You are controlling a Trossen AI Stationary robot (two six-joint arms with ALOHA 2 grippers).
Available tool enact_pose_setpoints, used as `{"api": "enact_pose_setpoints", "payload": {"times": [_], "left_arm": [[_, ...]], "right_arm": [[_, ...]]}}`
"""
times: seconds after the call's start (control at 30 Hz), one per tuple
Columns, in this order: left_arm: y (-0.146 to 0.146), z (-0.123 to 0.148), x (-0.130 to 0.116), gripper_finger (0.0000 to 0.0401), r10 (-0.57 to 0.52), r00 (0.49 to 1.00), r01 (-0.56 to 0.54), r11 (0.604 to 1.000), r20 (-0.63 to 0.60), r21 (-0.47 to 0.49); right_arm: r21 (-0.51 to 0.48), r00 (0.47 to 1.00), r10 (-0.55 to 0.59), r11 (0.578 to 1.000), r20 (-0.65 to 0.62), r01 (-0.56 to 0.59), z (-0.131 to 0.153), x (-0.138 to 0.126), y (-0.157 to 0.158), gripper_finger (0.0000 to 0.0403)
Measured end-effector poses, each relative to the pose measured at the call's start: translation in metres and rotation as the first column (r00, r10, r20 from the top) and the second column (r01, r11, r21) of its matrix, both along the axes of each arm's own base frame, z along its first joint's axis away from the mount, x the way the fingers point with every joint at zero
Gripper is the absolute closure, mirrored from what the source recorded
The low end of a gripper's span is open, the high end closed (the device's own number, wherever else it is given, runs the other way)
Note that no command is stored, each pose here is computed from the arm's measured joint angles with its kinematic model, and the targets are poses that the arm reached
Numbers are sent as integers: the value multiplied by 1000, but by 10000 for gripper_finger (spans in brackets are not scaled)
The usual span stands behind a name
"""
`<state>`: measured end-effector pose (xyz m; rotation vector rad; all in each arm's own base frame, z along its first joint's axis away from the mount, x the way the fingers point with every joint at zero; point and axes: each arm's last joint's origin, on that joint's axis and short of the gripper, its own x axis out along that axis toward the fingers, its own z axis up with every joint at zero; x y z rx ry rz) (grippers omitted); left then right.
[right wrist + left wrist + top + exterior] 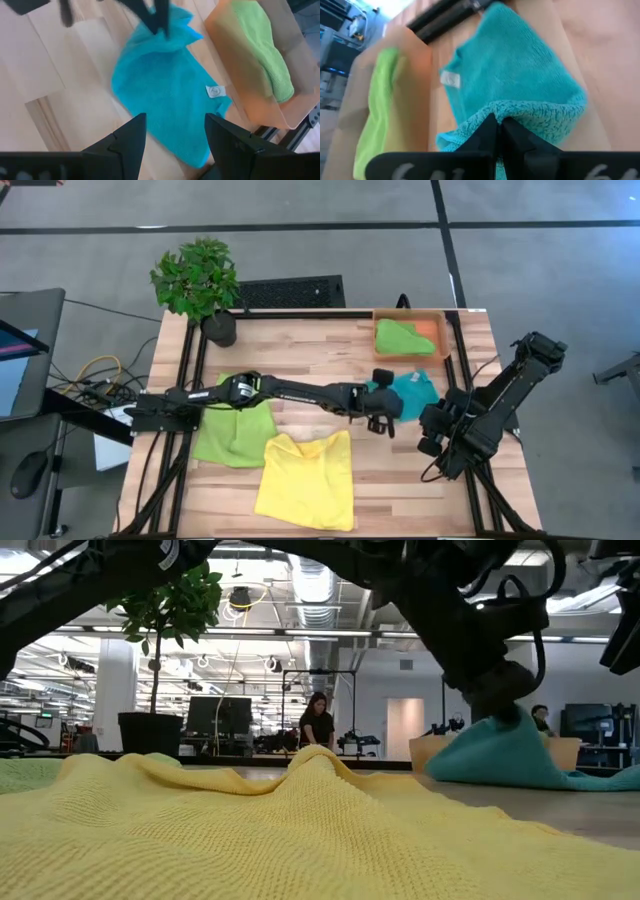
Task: Fold microfiber towels
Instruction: Fold the blue microfiber towel
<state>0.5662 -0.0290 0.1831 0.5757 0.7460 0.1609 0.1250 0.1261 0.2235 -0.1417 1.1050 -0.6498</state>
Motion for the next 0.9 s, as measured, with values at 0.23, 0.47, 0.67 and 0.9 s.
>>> {"api": "enact_pose_setpoints", "payload": {"times": [0.23, 0.47, 0.67, 0.9], "left_arm": [[9, 8, 8, 401, -54, 992, 63, 996, 115, -70], [20, 18, 13, 401, -33, 972, 59, 993, 233, -106], [27, -1, 23, 401, -28, 952, 60, 994, 304, -95], [29, -16, 29, 401, -12, 935, 38, 997, 355, -68]], "right_arm": [[-6, 1000, -2, 1000, -16, 2, 0, -1, -1, 178], [-29, 999, -3, 1000, -37, 2, 1, -3, -3, 178], [-18, 999, -6, 1000, -41, 5, 2, -3, -2, 178], [16, 999, 32, 999, -27, -31, 11, -5, 7, 178]]}}
